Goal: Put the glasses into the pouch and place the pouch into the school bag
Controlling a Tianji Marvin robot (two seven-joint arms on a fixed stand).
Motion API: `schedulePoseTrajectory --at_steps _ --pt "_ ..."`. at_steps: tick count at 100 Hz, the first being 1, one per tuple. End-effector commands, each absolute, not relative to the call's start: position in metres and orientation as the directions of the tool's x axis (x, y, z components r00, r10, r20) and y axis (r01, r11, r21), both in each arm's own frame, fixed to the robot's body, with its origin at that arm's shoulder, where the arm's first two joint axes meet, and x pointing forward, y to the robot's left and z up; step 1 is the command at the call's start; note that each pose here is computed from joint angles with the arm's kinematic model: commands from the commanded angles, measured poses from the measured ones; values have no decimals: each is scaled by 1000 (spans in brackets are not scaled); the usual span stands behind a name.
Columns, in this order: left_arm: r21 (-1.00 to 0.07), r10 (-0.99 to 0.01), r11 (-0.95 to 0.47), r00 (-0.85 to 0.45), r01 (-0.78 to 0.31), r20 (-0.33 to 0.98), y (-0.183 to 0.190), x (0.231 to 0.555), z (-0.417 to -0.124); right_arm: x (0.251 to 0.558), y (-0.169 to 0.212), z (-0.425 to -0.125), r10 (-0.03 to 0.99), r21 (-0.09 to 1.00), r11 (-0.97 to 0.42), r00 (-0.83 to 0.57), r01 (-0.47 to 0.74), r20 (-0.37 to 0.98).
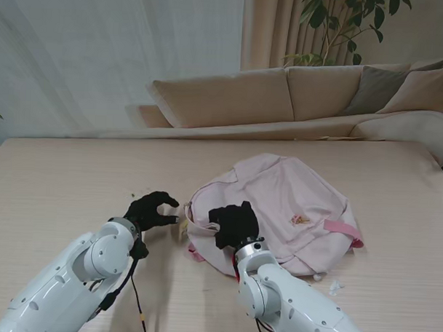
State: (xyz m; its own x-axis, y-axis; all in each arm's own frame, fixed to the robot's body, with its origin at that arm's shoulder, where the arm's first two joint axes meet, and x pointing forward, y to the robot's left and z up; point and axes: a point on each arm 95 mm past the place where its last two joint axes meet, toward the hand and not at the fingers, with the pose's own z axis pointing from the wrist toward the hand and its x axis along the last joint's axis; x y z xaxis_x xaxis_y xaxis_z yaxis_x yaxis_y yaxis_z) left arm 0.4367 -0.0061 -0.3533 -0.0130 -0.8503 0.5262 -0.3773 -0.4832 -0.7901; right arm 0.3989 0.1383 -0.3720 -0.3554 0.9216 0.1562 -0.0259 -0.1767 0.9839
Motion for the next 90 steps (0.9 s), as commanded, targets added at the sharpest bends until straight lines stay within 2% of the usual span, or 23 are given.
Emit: schedulePoseTrajectory --at_steps 1,31,62,90 --pt "-768 -839 -494 -10 -407 545 -10 436 -357 401 137 -365 921 982 -182 -356 -41 156" --pt "-721 -817 -507 -4 -473 577 -18 441 -370 411 128 -348 925 969 -221 -339 -108 173" --pt "-572 -706 -626 76 -530 704 -31 452 -377 416 126 -345 925 964 -235 -332 -125 183" --pt "-596 -719 -623 72 -506 691 -41 456 -381 419 125 -343 927 961 -243 -325 -134 189"
